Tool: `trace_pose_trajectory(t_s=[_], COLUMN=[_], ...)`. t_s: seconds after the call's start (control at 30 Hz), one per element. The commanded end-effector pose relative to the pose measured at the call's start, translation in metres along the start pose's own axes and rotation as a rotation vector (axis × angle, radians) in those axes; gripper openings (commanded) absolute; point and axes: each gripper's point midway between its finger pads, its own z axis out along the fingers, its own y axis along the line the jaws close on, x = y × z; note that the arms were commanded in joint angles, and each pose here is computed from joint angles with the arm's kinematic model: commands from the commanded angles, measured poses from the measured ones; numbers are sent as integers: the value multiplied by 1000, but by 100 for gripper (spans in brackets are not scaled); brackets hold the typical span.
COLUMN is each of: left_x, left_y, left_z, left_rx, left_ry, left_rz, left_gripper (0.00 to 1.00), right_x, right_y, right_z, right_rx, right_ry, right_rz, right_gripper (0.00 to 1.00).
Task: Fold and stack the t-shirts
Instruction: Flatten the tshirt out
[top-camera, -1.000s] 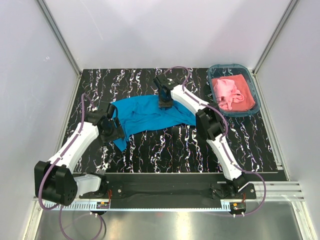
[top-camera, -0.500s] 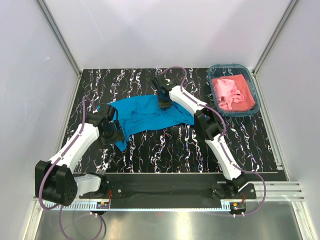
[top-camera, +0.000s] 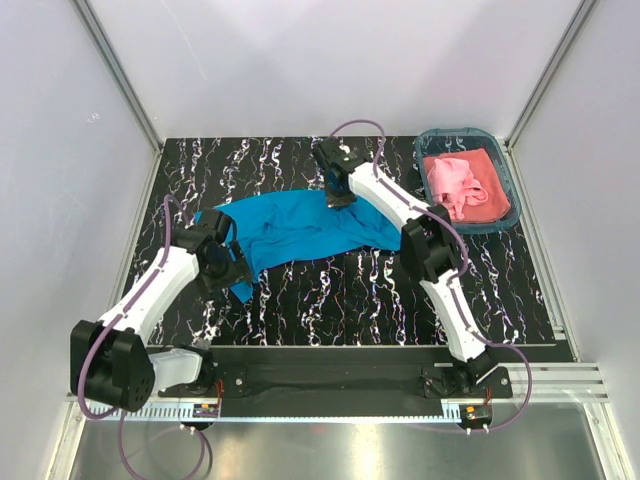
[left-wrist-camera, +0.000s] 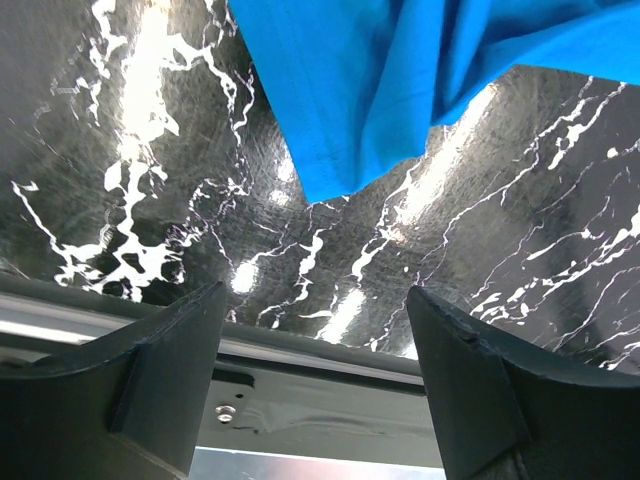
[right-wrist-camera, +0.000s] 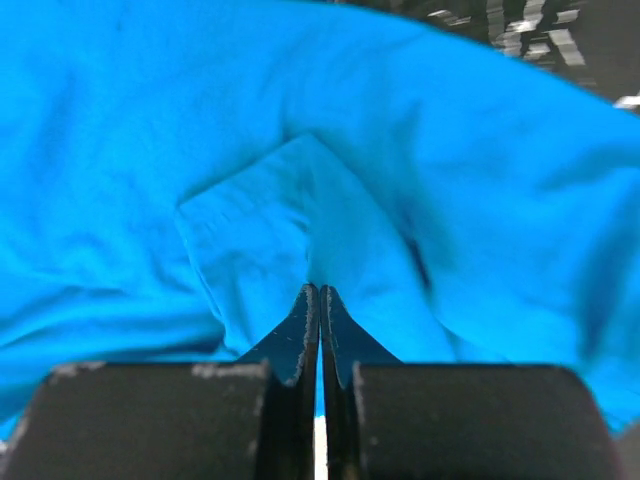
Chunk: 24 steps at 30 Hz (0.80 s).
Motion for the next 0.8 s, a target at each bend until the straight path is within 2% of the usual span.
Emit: trace_pose_trajectory(t_s=[0.0, 0.13, 0.2, 0.33, 0.53, 0.77], left_x=[8, 21, 27, 32, 26, 5], left_y=[-3, -3, 1, 5, 8, 3], left_z=[9, 19, 24, 29, 52, 68], left_rx=[-5, -10, -17, 4, -42, -57], left_ry=[45, 107, 115, 106, 112, 61], left_rz=[-69, -140, -192, -256, -269, -239], left_gripper=[79, 72, 59, 44, 41, 43], right_x=[-26, -25, -25, -21, -18, -3], right_y=[-17, -26, -35, -47, -46, -50], right_z=[-44, -58, -71, -91, -116, -115], right_rx=[-5, -28, -42, -72, -123, -126], right_ry=[-75, -70, -65, -74, -105, -84], right_rz=[30, 53, 81, 105, 109, 98], right_gripper=[0, 0, 0, 0, 0, 0])
